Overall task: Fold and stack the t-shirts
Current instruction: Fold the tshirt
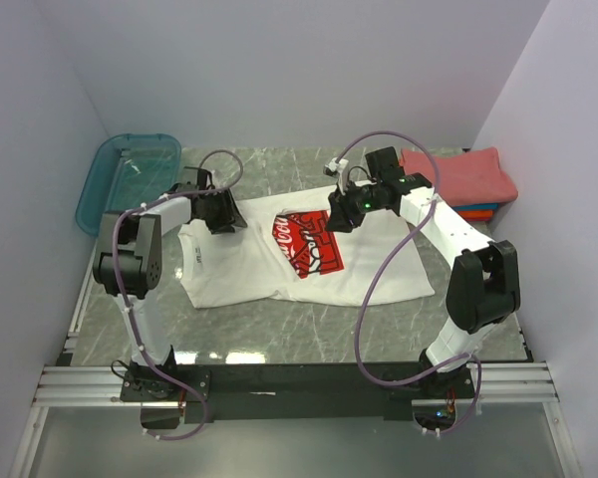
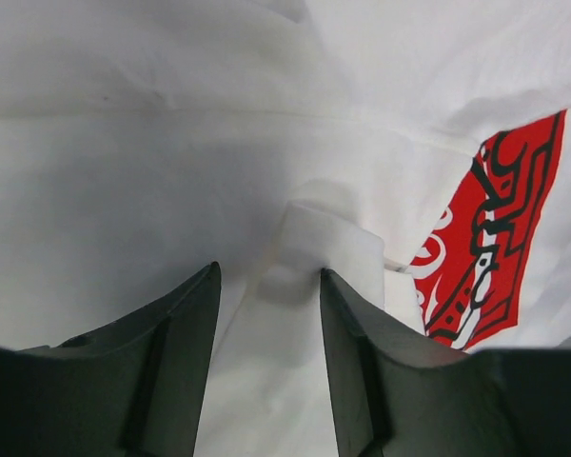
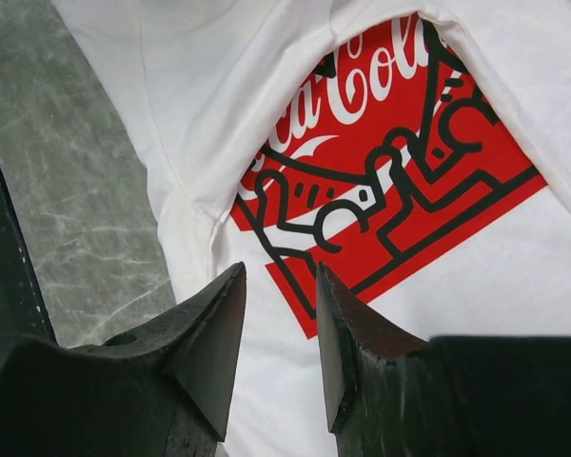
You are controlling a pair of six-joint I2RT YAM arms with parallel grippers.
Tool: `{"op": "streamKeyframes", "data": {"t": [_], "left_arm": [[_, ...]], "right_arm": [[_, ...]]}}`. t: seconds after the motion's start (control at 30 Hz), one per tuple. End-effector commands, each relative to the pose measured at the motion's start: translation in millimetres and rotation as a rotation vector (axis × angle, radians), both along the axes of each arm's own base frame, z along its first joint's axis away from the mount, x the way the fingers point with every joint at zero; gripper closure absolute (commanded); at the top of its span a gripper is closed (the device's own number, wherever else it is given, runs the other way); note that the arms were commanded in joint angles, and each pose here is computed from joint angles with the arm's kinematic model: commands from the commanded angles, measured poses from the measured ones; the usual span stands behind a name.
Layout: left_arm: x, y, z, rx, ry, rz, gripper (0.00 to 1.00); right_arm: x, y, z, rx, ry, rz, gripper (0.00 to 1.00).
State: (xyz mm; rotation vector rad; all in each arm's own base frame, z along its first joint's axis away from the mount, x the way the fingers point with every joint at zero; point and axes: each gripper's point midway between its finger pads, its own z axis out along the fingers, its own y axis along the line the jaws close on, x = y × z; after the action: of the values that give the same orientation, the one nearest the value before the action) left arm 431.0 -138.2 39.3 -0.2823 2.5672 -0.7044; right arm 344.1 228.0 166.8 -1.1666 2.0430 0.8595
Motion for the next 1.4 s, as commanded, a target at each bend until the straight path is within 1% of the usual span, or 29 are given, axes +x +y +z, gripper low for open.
{"op": "streamKeyframes", "data": {"t": [0.0, 0.13, 0.23, 0.33, 0.37, 0.47, 0.5, 0.53, 0.57, 0.6, 0.63, 0.67, 0.7, 0.83, 0.87, 0.93, 0.97, 1.03, 1.07, 1.1, 1.17, 1.2, 1.23, 1.3, 1.33, 1.37], "left_arm": [[6, -22, 10, -0.108, -0.040, -0.077, 0.49], [4, -26, 8, -0.130, -0.027, -0.091, 0.50], [5, -27, 11, -0.141, -0.034, -0.096, 0.54], [5, -27, 14, -0.140, -0.039, -0.096, 0.66], [4, -27, 17, -0.139, -0.044, -0.093, 0.73], [2, -23, 26, -0.125, -0.063, -0.079, 0.86], [2, -22, 30, -0.119, -0.075, -0.071, 0.87], [2, -22, 44, -0.121, -0.108, -0.074, 0.87], [-4, -22, 45, -0.121, -0.108, -0.074, 0.91], [-7, -23, 51, -0.121, -0.122, -0.079, 0.92], [-11, -24, 64, -0.123, -0.149, -0.084, 0.93], [-20, -25, 63, -0.118, -0.144, -0.091, 0.97], [-27, -30, 67, -0.121, -0.153, -0.106, 0.99], [-66, -52, 85, -0.144, -0.191, -0.169, 0.99], [-85, -62, 75, -0.139, -0.167, -0.199, 0.99], [-105, -72, 75, -0.142, -0.163, -0.218, 0.99], [-126, -79, 59, -0.129, -0.128, -0.243, 0.98], [-153, -82, 46, -0.112, -0.090, -0.250, 0.94], [-166, -89, 41, -0.096, -0.084, -0.265, 0.94], [-175, -90, 46, -0.096, -0.100, -0.266, 0.93], [-201, -94, 36, -0.080, -0.068, -0.275, 0.90], [-207, -94, 35, -0.070, -0.070, -0.267, 0.89], [-216, -94, 39, -0.086, -0.074, -0.259, 0.87], [-230, -99, 43, -0.081, -0.078, -0.273, 0.76], [-234, -100, 44, -0.076, -0.078, -0.272, 0.63], [-239, -103, 48, -0.069, -0.088, -0.286, 0.59]], "right_arm": [[-1, 2, 18, 0.040, -0.041, 0.018, 0.57], [0, 1, 18, 0.046, -0.037, 0.014, 0.57], [1, 1, 18, 0.049, -0.032, 0.012, 0.57], [0, 1, 18, 0.051, -0.030, 0.012, 0.57], [0, 1, 19, 0.052, -0.030, 0.012, 0.57], [-1, 0, 18, 0.051, -0.031, 0.014, 0.57], [-1, 1, 18, 0.051, -0.029, 0.016, 0.57], [-1, 0, 18, 0.050, -0.033, 0.014, 0.57], [-1, 0, 18, 0.050, -0.031, 0.014, 0.57], [-2, 0, 17, 0.049, -0.029, 0.016, 0.57], [-3, 1, 18, 0.051, -0.030, 0.019, 0.57], [-3, 1, 18, 0.050, -0.031, 0.019, 0.57], [-3, 0, 18, 0.048, -0.031, 0.018, 0.57], [-4, 0, 19, 0.051, -0.032, 0.021, 0.57], [-5, 0, 19, 0.051, -0.029, 0.022, 0.57], [-5, 0, 20, 0.050, -0.033, 0.023, 0.57], [-5, -1, 20, 0.051, -0.031, 0.022, 0.57], [-6, 0, 20, 0.050, -0.031, 0.023, 0.57], [-6, -1, 19, 0.049, -0.030, 0.024, 0.57], [-6, -1, 19, 0.049, -0.028, 0.023, 0.57], [-5, -1, 19, 0.049, -0.025, 0.022, 0.57], [-6, 0, 19, 0.050, -0.022, 0.024, 0.57], [-4, 1, 19, 0.051, -0.024, 0.023, 0.57], [-4, 1, 19, 0.052, -0.017, 0.022, 0.57], [-4, 1, 19, 0.053, -0.016, 0.023, 0.57], [-4, 1, 20, 0.054, -0.015, 0.023, 0.57]]}}
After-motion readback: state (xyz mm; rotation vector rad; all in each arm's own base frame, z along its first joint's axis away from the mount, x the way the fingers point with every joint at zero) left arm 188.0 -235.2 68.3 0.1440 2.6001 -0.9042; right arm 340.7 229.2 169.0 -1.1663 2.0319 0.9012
